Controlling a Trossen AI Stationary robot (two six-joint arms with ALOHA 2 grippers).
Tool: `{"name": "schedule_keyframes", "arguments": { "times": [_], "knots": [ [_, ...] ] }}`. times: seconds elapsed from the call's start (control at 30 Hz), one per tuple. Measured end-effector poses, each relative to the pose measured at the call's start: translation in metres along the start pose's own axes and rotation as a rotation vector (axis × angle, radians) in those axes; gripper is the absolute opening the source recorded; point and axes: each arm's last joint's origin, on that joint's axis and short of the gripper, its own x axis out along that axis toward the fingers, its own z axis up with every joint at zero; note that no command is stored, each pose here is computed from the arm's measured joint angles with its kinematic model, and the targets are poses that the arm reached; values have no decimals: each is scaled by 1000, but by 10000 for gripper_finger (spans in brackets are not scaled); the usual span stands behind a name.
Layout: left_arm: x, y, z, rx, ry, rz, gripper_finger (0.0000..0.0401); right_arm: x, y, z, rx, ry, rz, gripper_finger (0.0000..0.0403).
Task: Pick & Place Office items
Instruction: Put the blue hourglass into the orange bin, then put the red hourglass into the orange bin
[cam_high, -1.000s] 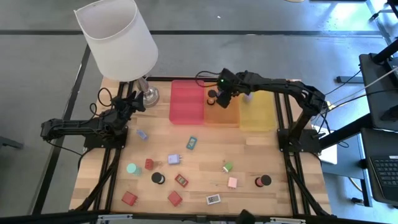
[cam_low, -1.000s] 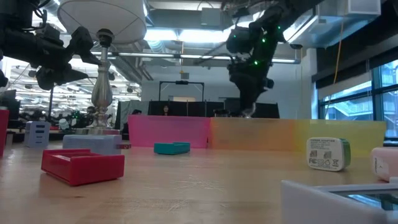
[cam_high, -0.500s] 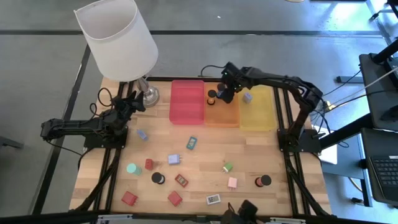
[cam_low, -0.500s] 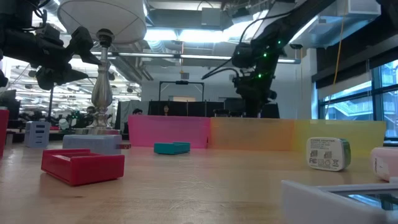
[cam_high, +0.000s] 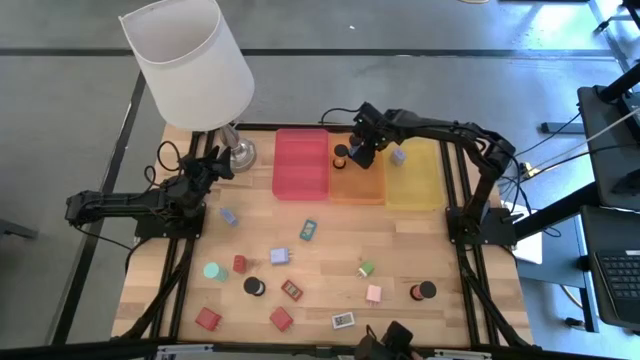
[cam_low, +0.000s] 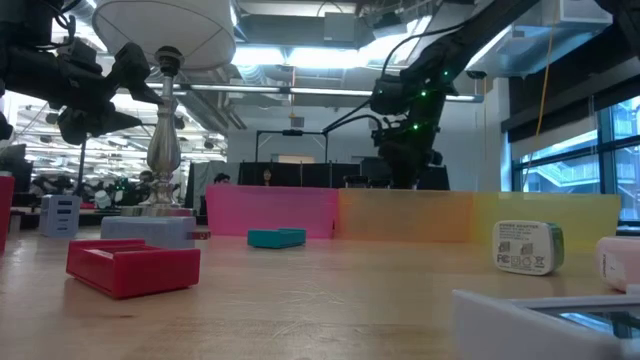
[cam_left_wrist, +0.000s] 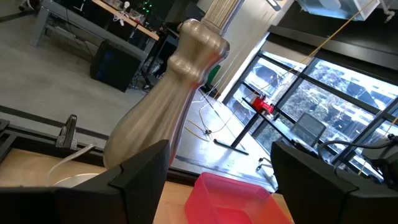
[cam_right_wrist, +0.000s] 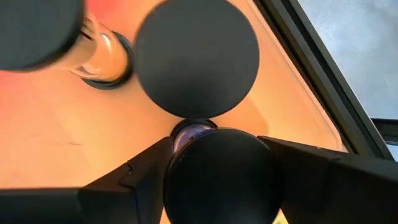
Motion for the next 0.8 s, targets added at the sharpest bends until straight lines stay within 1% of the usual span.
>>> {"name": "schedule_keyframes", "arguments": {
  "times": [0.07,0.17,0.3,0.47,0.63,0.8],
  "knots": [
    [0,0,0,0,0,0,276,-2,0,1,9,-7,17,238],
    [0,0,0,0,0,0,276,-7,-1,1,32,-17,35,257],
    [0,0,0,0,0,0,276,-16,-2,1,49,-41,34,294],
    [0,0,0,0,0,0,276,-35,-3,1,86,-85,0,346],
    [0,0,0,0,0,0,276,-65,4,-7,115,-101,-11,386],
    [0,0,0,0,0,0,276,-106,25,-24,127,-134,-48,397]
  ]
}}
